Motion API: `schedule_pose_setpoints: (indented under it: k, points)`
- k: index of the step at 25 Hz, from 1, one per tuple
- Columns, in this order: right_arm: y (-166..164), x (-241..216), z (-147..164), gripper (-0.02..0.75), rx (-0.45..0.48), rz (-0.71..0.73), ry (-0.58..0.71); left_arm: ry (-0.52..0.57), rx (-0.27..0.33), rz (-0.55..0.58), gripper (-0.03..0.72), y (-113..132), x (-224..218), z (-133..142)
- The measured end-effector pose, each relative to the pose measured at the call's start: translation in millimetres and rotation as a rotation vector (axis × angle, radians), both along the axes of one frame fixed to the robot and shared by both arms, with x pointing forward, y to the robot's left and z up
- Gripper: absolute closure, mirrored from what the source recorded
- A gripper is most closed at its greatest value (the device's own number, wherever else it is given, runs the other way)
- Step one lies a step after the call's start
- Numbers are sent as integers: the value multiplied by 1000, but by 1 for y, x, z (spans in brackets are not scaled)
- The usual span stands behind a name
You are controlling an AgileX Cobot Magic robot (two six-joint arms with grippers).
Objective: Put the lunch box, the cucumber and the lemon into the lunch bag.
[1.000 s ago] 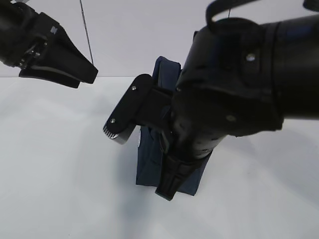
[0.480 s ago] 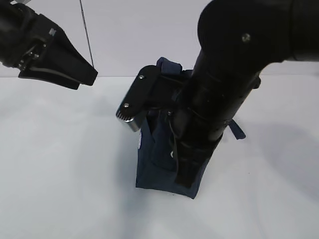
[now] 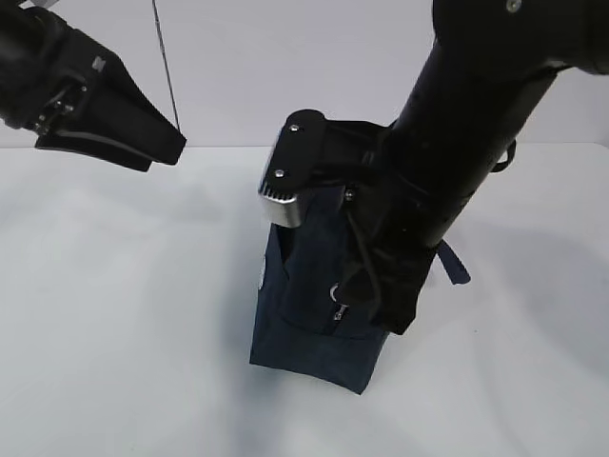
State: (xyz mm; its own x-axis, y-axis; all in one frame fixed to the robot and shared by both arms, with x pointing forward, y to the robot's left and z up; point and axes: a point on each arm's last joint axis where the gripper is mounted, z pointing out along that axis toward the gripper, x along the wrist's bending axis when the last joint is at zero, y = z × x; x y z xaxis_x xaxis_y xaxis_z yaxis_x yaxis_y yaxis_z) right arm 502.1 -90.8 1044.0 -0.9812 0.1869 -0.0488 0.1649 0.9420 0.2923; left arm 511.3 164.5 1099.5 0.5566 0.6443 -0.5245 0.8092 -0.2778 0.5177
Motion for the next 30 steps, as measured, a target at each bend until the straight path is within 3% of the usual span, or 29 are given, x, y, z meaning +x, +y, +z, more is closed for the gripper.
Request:
schedule_pose_setpoints:
  k: [8, 19, 30]
  points:
    - [4, 4, 26, 730, 48, 94, -17, -8, 2, -8, 326, 0, 0, 0]
    - [0, 18, 65, 730, 121, 100, -102, -41, 3, -39, 326, 0, 0, 0]
    - [-11, 32, 78, 730, 288, 76, -79, -108, -44, -118, 326, -5, -2, 5]
